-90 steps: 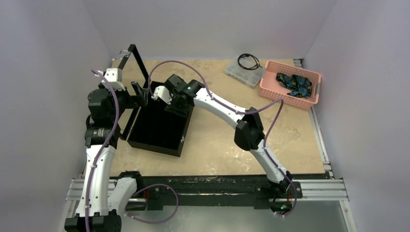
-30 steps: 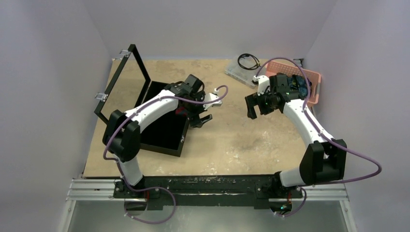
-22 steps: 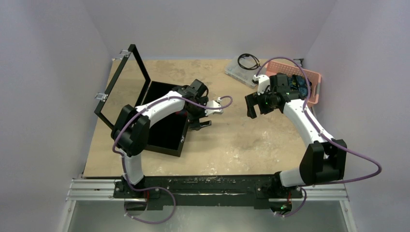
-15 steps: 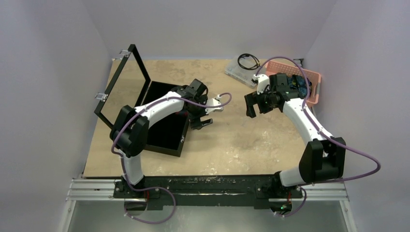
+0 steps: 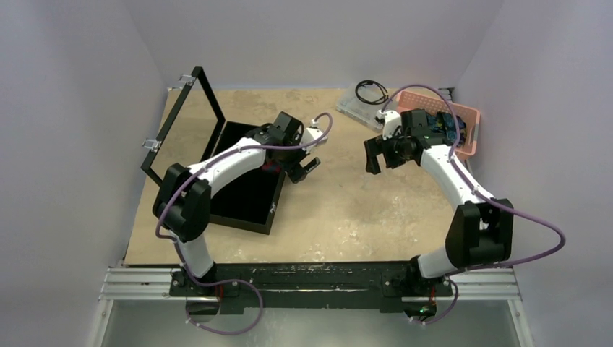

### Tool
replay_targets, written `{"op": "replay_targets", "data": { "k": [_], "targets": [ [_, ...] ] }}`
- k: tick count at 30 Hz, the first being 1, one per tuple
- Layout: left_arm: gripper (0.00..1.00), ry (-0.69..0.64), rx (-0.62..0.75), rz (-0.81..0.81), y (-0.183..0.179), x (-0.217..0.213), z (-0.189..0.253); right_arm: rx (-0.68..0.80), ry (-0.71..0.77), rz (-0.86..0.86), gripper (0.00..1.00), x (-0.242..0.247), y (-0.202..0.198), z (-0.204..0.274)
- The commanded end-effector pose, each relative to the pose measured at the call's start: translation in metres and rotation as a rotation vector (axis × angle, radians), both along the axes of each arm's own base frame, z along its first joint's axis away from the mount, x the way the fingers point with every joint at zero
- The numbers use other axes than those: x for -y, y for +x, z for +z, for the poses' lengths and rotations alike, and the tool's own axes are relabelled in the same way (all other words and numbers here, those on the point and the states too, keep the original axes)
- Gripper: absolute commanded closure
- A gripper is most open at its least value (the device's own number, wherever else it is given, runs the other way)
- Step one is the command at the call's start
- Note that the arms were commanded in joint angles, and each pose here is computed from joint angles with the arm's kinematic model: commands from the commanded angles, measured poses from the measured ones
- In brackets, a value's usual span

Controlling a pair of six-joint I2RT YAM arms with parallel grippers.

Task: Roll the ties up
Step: Reset both arms

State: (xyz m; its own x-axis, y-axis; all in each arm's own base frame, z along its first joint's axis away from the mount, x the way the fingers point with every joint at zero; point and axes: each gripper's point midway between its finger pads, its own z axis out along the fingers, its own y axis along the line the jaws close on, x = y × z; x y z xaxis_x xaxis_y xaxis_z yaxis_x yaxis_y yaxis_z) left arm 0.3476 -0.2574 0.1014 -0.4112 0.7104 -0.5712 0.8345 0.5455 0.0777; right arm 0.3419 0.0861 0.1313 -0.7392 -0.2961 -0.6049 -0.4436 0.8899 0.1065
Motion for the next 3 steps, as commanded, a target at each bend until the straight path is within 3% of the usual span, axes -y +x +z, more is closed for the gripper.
{"op": "replay_targets", "data": {
  "k": [1, 3],
  "targets": [
    [0.0, -0.076, 0.075, 0.103, 0.0208, 0.006, 0.0332, 0.06, 0.034, -0.007, 0.02, -0.0052, 0.0168, 0.0194],
    [0.0, -0.075, 0.071, 0.101, 0.0215, 0.0073, 0.0341, 0.062, 0.032, -0.01, 0.02, -0.0045, 0.0165, 0.0197]
  ]
}}
